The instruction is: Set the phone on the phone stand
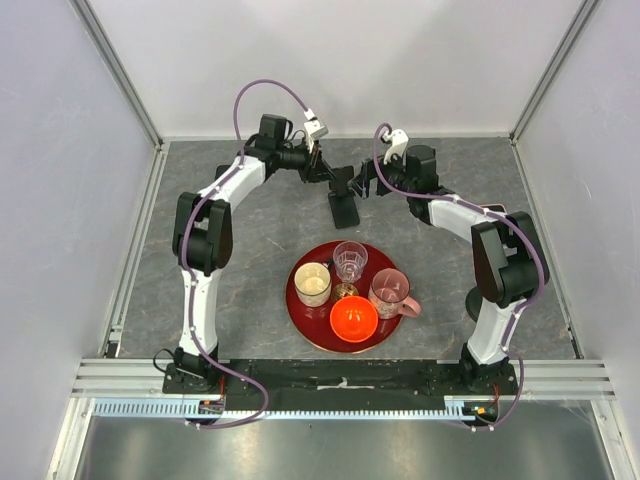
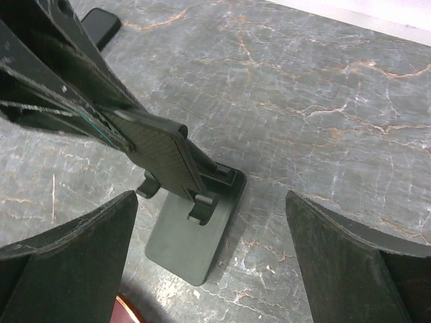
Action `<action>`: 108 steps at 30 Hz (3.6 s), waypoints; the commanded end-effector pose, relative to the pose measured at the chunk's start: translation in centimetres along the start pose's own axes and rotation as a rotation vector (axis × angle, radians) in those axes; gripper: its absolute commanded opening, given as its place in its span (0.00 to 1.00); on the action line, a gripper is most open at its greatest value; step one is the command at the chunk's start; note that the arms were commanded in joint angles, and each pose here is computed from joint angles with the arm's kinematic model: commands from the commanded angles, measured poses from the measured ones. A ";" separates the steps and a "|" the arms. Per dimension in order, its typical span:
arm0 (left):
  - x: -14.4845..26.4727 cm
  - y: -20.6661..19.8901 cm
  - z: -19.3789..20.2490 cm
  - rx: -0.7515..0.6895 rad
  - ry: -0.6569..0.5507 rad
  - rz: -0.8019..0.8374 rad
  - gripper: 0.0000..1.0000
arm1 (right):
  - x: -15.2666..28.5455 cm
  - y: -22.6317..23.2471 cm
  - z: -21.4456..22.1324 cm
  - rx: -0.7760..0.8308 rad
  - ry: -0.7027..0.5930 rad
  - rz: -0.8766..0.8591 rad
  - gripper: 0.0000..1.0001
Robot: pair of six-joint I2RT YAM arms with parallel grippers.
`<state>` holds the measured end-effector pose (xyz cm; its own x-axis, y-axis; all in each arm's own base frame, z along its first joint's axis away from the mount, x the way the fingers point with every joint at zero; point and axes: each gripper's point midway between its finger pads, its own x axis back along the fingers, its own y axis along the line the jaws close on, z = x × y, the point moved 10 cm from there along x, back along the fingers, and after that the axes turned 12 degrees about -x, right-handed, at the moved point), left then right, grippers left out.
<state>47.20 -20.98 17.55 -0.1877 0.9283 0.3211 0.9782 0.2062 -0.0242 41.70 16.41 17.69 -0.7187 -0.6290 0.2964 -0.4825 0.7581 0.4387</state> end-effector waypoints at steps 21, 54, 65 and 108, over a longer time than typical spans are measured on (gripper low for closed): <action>-0.4 -1.0 -1.2 -0.080 0.015 0.260 0.02 | 0.2 0.9 -0.6 0.055 -0.059 -0.114 0.98; 7.8 0.4 -0.6 -0.183 0.141 0.179 0.02 | -1.1 1.6 -0.5 0.046 -0.057 -0.201 0.98; 6.4 0.0 0.9 -0.148 0.171 0.225 0.02 | -1.0 1.7 -0.7 0.052 -0.064 -0.210 0.98; 18.1 11.9 6.9 0.467 0.586 -1.108 1.00 | -0.5 2.1 -1.3 0.064 -0.089 -0.210 0.98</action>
<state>55.63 1.30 18.70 -0.7442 -0.0529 0.6659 0.1522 0.9572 0.2462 41.71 17.79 16.87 -0.6388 -0.7380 0.2174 -0.5973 0.6538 0.4645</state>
